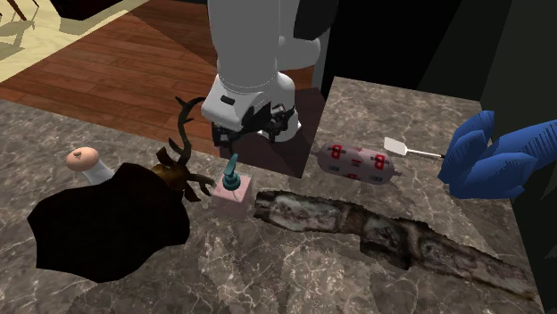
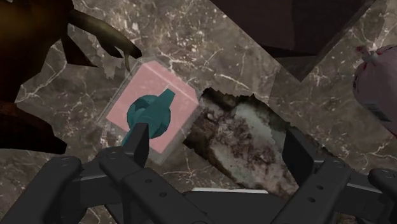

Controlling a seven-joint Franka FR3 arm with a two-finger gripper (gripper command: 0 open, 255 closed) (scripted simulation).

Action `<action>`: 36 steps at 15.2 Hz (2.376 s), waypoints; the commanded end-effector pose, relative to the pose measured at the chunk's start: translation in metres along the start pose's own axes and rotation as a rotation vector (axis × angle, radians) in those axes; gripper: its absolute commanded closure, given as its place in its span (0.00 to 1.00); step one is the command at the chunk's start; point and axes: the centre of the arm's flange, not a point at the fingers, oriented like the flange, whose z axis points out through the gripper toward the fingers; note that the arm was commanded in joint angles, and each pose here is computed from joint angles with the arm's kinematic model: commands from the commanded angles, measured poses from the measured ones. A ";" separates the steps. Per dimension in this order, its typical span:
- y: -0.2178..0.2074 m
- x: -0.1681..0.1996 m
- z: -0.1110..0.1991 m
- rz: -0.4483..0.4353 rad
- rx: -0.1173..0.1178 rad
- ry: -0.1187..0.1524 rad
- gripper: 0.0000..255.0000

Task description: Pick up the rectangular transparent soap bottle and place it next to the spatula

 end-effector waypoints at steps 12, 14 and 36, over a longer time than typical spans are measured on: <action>0.057 0.027 0.064 0.003 -0.021 0.015 0.00; 0.057 0.027 0.067 0.003 -0.021 0.015 0.00; 0.057 0.022 0.036 0.003 -0.021 0.015 1.00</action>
